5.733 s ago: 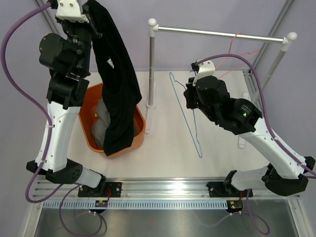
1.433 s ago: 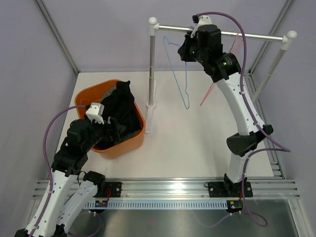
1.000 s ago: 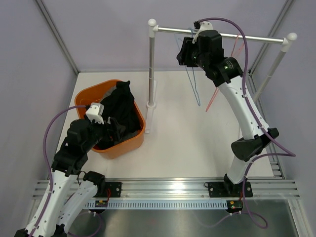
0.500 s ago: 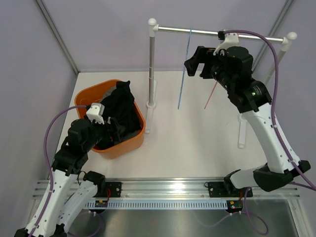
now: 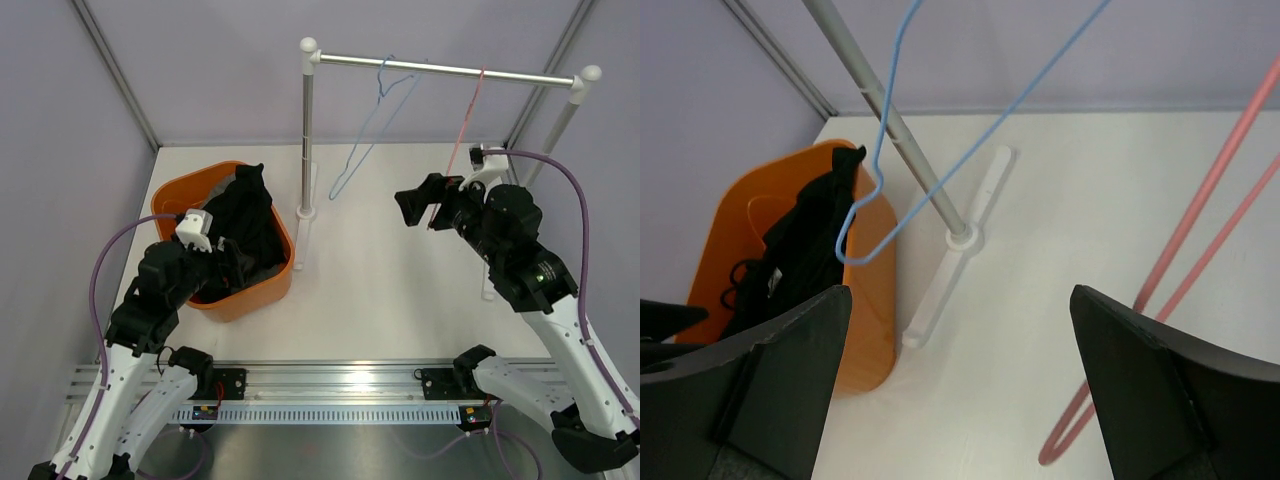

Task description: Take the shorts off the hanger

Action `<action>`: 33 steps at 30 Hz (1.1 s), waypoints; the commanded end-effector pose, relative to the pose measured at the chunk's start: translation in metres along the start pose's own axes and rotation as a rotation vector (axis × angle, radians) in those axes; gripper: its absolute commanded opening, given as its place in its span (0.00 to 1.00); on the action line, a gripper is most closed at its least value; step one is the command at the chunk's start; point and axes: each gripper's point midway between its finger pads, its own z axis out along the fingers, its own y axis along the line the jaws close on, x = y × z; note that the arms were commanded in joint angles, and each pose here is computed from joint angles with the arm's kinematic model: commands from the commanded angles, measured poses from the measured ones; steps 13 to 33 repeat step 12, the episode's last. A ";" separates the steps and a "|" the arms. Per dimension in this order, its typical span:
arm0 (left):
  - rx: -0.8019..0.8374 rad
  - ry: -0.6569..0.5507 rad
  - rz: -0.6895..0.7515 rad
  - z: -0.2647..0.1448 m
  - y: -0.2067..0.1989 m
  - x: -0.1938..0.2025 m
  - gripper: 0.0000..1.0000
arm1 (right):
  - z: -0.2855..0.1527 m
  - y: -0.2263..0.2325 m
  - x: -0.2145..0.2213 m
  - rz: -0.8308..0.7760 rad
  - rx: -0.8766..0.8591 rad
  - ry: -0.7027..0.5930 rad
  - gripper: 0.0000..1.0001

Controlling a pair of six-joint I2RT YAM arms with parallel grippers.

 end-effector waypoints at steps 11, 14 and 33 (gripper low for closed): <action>0.044 -0.058 0.023 -0.006 -0.008 -0.008 0.99 | -0.025 -0.018 0.035 0.012 -0.003 -0.043 0.99; 0.046 -0.060 0.023 -0.007 -0.008 -0.008 0.99 | -0.026 -0.017 0.035 0.012 -0.008 -0.049 1.00; 0.046 -0.060 0.023 -0.007 -0.008 -0.008 0.99 | -0.026 -0.017 0.035 0.012 -0.008 -0.049 1.00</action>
